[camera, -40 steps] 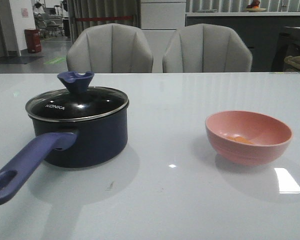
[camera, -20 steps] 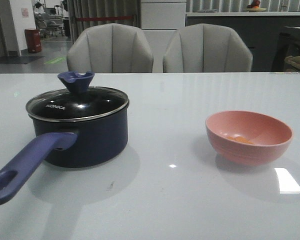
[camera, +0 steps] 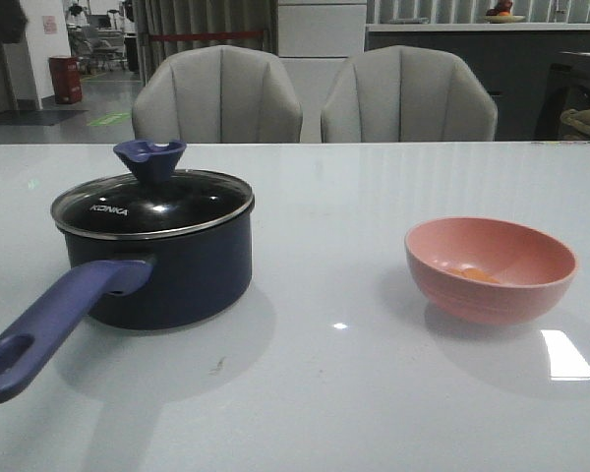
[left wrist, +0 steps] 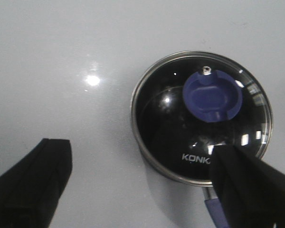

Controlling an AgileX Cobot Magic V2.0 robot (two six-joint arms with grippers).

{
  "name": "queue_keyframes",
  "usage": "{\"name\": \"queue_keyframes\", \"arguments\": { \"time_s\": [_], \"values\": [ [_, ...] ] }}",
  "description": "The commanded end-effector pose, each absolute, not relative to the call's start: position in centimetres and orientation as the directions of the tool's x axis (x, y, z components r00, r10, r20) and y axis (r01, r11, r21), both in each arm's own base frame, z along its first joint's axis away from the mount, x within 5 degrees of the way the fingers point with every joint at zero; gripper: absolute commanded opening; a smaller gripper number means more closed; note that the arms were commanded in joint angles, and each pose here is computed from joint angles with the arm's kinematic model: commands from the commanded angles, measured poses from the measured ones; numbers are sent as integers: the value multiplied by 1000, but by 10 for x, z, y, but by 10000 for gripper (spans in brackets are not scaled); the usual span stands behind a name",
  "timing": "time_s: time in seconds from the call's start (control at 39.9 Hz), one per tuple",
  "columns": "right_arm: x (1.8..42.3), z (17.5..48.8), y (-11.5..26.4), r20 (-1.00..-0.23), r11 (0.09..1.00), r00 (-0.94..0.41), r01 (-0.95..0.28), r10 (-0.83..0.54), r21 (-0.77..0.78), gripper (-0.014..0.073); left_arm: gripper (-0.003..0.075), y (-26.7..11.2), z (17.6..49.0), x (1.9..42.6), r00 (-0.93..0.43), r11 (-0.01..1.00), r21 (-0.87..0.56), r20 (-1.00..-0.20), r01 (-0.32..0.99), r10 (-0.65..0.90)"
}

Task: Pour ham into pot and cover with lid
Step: 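Lower the left gripper onto the purple lid knob and grasp it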

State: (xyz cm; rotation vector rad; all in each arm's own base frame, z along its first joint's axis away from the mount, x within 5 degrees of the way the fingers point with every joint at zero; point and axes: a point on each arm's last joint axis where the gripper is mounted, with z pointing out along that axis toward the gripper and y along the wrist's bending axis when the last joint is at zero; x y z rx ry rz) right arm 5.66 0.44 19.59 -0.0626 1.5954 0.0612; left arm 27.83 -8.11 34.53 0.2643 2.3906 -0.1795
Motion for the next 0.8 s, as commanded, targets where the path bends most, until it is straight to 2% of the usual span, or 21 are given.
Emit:
{"name": "queue_keyframes", "arguments": {
  "time_s": [0.0, 0.18, 0.55, 0.78],
  "values": [
    [55, 207, 4, -996, 997, 85, -76, -6, -13, 169, 627, -102, 370, 298, -696, 959, -85, -706, 270, 134],
    [55, 207, 4, -996, 997, 85, -76, -6, -13, 169, 627, -134, 367, 334, -756, 966, -89, -642, 242, 130],
    [55, 207, 4, -996, 997, 85, -76, -6, -13, 169, 627, -174, 329, 376, -893, 976, -75, -422, 204, 154],
    [55, 207, 4, -996, 997, 85, -76, -6, -13, 169, 626, -177, 322, 382, -908, 981, -91, -401, 169, 119]
  ]
}}
